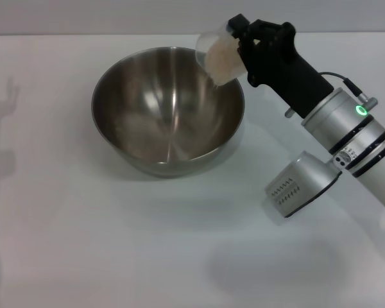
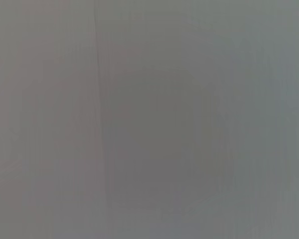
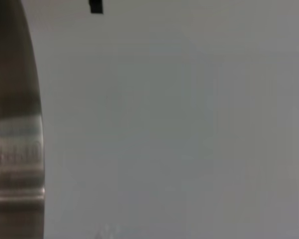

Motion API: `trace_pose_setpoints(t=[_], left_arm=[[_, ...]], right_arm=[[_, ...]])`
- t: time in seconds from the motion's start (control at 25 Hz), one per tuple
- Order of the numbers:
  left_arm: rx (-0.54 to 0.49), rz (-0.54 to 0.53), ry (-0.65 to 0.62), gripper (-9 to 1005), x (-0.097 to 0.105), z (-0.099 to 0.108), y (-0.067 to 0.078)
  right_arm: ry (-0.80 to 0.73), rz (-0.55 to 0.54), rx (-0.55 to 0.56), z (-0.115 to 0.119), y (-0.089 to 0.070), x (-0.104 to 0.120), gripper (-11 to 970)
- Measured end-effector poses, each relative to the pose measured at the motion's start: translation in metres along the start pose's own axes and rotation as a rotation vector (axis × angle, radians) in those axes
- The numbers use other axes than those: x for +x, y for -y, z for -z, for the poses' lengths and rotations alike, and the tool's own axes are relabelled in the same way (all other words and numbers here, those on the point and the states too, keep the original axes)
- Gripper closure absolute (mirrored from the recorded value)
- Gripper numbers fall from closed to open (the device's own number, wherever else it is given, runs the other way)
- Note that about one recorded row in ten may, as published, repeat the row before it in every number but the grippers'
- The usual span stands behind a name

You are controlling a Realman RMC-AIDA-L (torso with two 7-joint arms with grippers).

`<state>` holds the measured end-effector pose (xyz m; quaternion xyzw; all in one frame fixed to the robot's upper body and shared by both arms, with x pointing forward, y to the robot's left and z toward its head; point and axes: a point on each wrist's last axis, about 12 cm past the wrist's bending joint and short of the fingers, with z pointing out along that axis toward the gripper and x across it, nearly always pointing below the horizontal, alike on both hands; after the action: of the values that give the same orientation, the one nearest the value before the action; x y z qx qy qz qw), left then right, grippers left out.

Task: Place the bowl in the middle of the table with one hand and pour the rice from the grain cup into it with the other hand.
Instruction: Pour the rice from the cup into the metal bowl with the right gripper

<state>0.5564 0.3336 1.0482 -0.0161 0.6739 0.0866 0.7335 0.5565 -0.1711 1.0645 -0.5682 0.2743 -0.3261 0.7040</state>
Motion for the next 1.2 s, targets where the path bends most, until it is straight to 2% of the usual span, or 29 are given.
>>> trace_pose_setpoints(t=[0.6, 1.2], left_arm=[[-0.002, 0.002, 0.008, 167, -0.0003, 0.0013, 0.0002], [-0.001, 0.004, 0.009, 167, -0.0005, 0.0011, 0.0009]], right_arm=[[0.074, 0.148, -0.056, -0.0072, -0.0049, -0.0069, 949], [0.129, 0.391, -0.066, -0.0074, -0.0067, -0.0071, 949]])
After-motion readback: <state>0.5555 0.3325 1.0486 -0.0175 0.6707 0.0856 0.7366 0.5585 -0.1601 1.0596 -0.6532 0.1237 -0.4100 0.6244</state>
